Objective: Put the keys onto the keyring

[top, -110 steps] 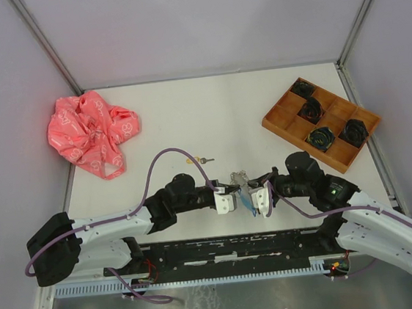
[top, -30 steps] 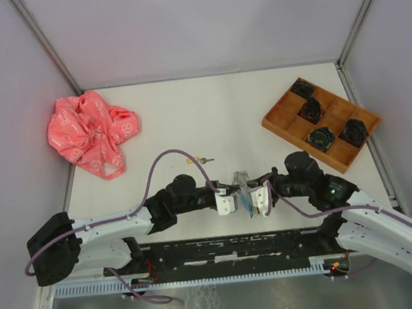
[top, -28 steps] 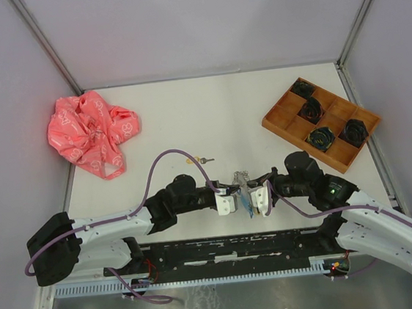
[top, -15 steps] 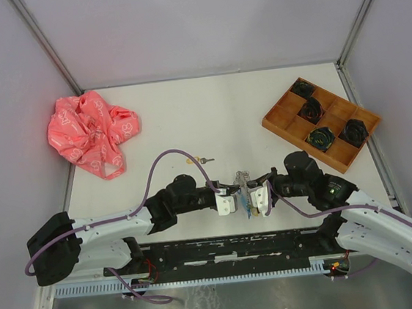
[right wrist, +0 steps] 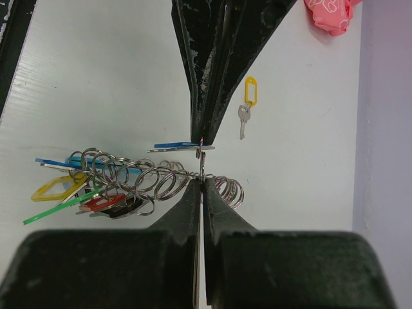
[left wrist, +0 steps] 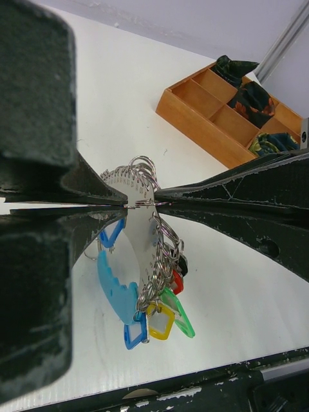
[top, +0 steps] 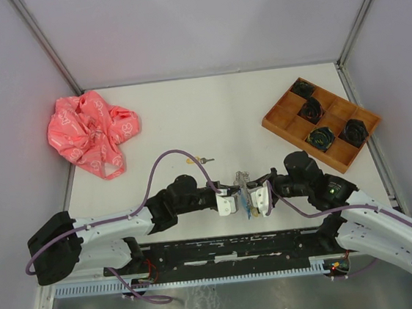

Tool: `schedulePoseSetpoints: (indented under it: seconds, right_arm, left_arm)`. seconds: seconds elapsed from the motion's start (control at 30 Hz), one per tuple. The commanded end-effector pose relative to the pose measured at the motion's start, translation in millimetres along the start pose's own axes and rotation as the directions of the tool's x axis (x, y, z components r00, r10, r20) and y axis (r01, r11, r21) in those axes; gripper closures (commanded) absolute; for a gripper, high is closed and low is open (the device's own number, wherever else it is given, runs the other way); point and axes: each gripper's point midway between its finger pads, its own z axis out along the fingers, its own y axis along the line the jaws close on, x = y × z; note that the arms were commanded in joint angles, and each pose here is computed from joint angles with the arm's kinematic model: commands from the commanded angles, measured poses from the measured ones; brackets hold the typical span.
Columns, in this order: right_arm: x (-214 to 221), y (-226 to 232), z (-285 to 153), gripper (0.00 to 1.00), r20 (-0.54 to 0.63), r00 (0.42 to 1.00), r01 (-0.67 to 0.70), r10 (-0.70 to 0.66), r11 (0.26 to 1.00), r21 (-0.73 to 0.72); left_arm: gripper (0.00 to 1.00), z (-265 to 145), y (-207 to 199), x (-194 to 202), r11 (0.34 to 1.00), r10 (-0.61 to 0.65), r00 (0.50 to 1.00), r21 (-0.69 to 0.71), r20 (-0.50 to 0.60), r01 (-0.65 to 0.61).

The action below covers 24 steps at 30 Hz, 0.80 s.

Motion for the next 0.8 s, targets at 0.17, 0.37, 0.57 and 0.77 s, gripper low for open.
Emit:
schedulePoseSetpoints:
  seconds: [0.17,0.37,0.57,0.77]
  right_arm:
    - [-13.8,-16.2,-4.2,0.99,0.027,1.000,0.013,-0.014,0.999,0.039]
    - [-13.5,-15.9,-4.0,0.99,0.025,1.000,0.011,-0.011,0.999,0.038]
    - [-12.7,-17.3,-4.7,0.99,0.019,1.000,-0.001,0.000,0.999,0.048]
    - [-11.5,-18.3,-5.5,0.99,0.013,1.000,-0.014,0.013,0.998,0.058]
  left_arm:
    - [0.97,-2.7,21.2,-24.3,0.995,0.076,0.996,-0.064,0.052,-0.073]
    - [0.97,-5.2,22.6,-26.4,0.994,0.081,0.995,-0.072,0.057,-0.077]
    - [0.97,-5.2,21.2,-24.3,0.995,0.080,0.995,-0.069,0.051,-0.077]
    - [0.97,-5.3,21.5,-19.8,0.995,0.080,0.996,-0.070,0.029,-0.077]
